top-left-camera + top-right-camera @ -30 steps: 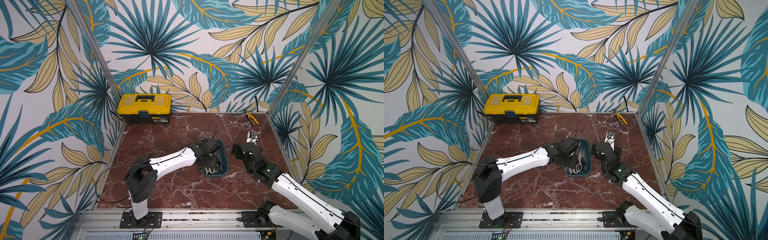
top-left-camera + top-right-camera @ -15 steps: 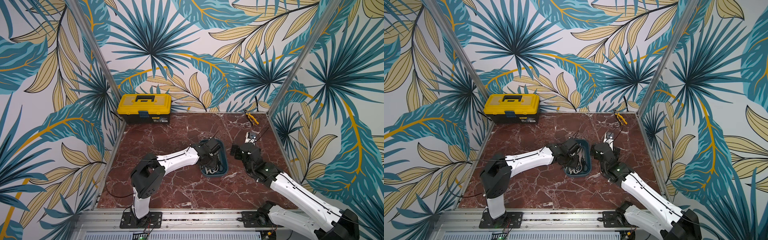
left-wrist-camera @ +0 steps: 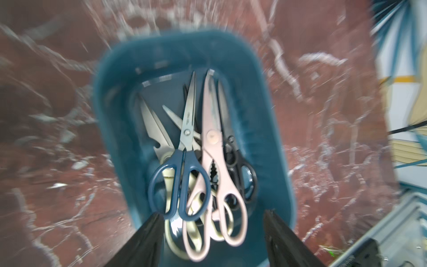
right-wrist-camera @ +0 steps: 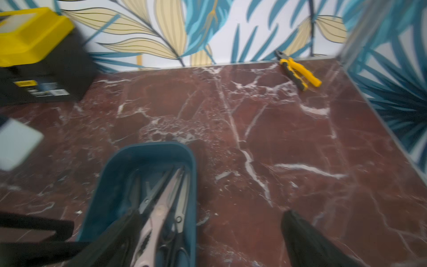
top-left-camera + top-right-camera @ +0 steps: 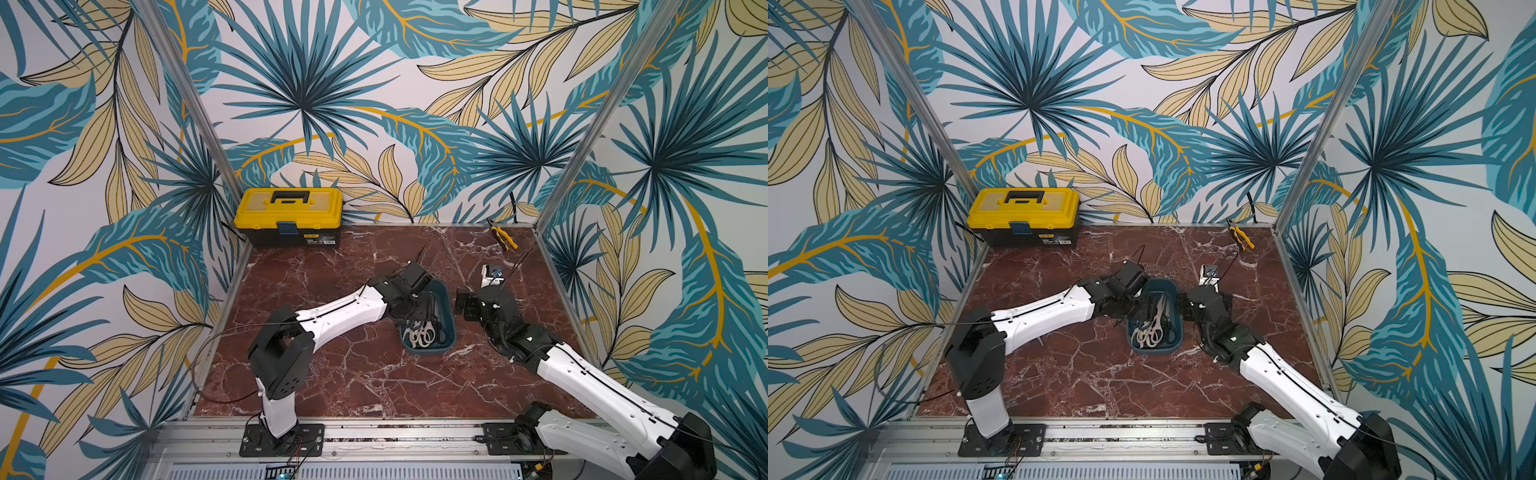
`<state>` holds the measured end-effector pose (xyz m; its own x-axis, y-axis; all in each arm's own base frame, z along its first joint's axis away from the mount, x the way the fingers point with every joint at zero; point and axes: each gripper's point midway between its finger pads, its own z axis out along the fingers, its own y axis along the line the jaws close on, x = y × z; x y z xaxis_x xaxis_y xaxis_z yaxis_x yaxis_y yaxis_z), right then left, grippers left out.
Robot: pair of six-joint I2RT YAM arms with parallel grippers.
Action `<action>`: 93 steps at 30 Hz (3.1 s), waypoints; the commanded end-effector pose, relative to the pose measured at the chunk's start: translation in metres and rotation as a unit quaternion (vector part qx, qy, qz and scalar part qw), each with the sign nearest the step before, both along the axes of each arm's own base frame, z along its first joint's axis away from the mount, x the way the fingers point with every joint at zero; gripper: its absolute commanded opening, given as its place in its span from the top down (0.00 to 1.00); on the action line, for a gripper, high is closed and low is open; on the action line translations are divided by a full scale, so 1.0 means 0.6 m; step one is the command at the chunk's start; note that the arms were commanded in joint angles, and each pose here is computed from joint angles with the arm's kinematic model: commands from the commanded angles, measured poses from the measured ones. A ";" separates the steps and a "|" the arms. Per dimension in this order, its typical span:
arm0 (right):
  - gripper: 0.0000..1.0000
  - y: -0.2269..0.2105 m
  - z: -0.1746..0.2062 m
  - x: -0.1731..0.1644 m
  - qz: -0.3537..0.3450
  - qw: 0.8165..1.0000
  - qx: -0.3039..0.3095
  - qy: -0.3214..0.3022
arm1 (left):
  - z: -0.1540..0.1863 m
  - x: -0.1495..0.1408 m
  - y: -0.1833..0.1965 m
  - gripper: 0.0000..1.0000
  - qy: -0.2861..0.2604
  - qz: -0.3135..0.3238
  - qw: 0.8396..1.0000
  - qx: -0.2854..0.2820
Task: Put the scissors into the storage box
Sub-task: Place the scissors in the storage box, then pick up the scissors from the center of the board.
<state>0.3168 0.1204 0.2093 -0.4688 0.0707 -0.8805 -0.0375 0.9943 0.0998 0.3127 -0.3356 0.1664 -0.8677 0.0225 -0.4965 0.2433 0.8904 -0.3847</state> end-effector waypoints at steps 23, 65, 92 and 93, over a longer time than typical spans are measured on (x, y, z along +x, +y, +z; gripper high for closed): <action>0.02 0.333 -0.058 -0.132 0.439 0.887 -0.140 -0.020 | -0.111 0.036 0.594 0.33 0.080 0.341 0.931 0.100; 0.00 0.310 -0.080 -0.115 0.387 0.904 -0.180 0.003 | -0.244 0.086 0.609 0.72 0.157 0.318 0.922 0.153; 0.00 0.097 0.021 -0.016 0.068 0.991 -0.111 -0.034 | -0.028 0.090 0.354 1.00 0.017 0.193 0.977 0.091; 0.00 0.068 0.022 -0.007 0.040 0.993 -0.106 -0.031 | -0.014 0.089 0.328 1.00 0.009 0.183 0.979 0.085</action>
<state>0.3096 0.1947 0.2234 -0.3660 -0.2686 -0.8910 -0.2555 0.9496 -0.1814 0.3667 -0.1107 0.1253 -0.8666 -0.2079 -0.4537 -0.1375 0.9734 -0.1833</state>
